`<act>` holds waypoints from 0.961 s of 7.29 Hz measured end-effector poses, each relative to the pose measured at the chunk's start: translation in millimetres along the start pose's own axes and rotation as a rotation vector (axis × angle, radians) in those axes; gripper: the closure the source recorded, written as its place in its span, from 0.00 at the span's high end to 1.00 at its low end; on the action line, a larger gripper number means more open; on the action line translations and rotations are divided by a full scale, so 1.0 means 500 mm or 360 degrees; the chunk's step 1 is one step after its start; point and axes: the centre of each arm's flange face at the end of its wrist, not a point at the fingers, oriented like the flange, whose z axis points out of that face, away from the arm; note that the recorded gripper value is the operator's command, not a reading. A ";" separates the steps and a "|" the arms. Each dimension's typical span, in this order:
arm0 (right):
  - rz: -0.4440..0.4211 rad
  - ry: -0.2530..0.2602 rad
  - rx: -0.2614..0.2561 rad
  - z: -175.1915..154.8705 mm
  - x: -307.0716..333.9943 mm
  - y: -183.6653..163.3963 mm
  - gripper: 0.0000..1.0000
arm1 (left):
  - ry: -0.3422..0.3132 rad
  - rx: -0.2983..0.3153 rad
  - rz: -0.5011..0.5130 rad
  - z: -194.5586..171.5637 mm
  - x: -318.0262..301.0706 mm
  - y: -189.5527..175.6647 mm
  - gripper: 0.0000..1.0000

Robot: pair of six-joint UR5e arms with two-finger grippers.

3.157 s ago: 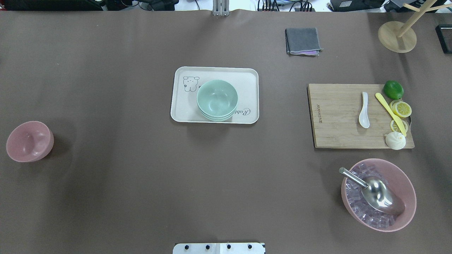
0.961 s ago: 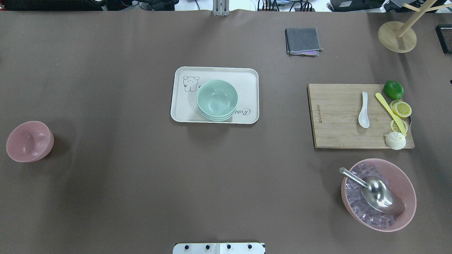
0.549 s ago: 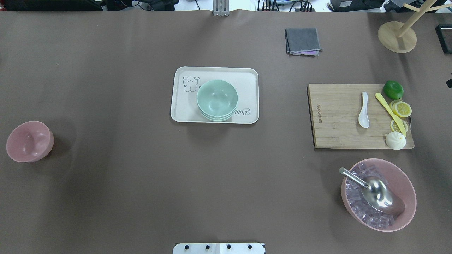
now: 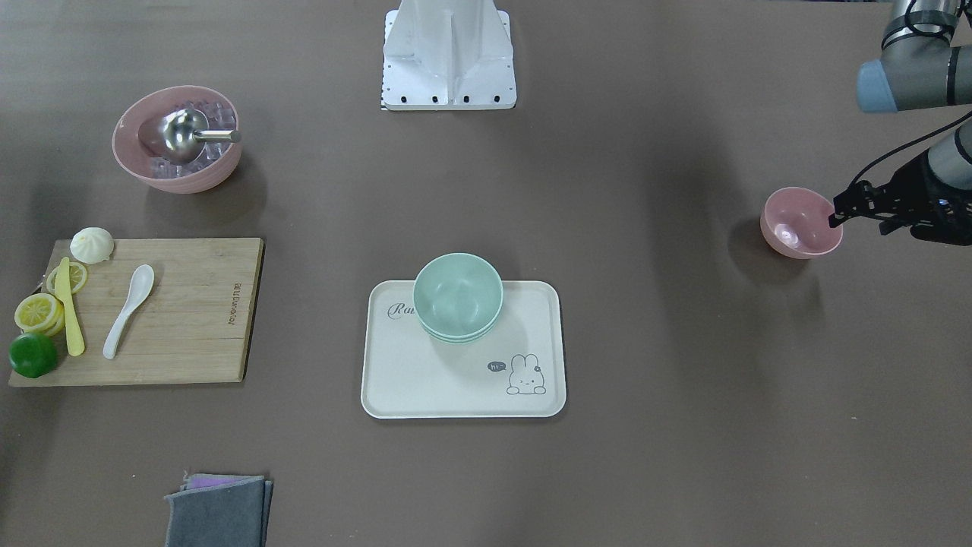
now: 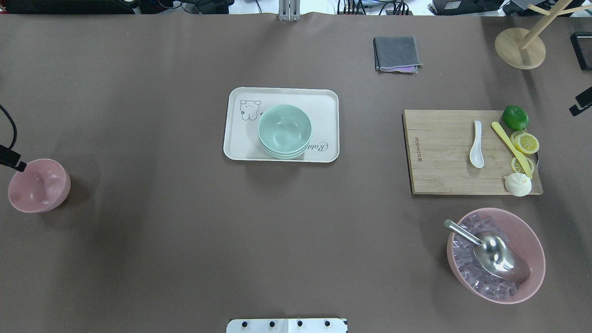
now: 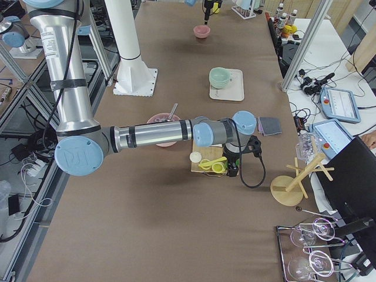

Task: Stack pink bowl on green and place spoon
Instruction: 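Lower the left gripper onto the rim of the pink bowl and grasp it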

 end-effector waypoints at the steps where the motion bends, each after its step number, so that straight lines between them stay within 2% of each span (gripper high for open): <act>1: 0.0008 -0.0004 0.0019 0.004 -0.006 0.001 1.00 | 0.0013 -0.0020 0.0002 0.023 0.027 0.005 0.82; 4: 0.0016 -0.0008 0.0036 0.007 -0.011 0.000 1.00 | 0.0000 -0.0051 0.0022 0.071 0.038 0.019 0.83; 7: 0.0014 -0.0009 0.0042 0.004 -0.014 0.000 1.00 | -0.0012 -0.0009 0.0049 0.054 0.048 0.019 0.83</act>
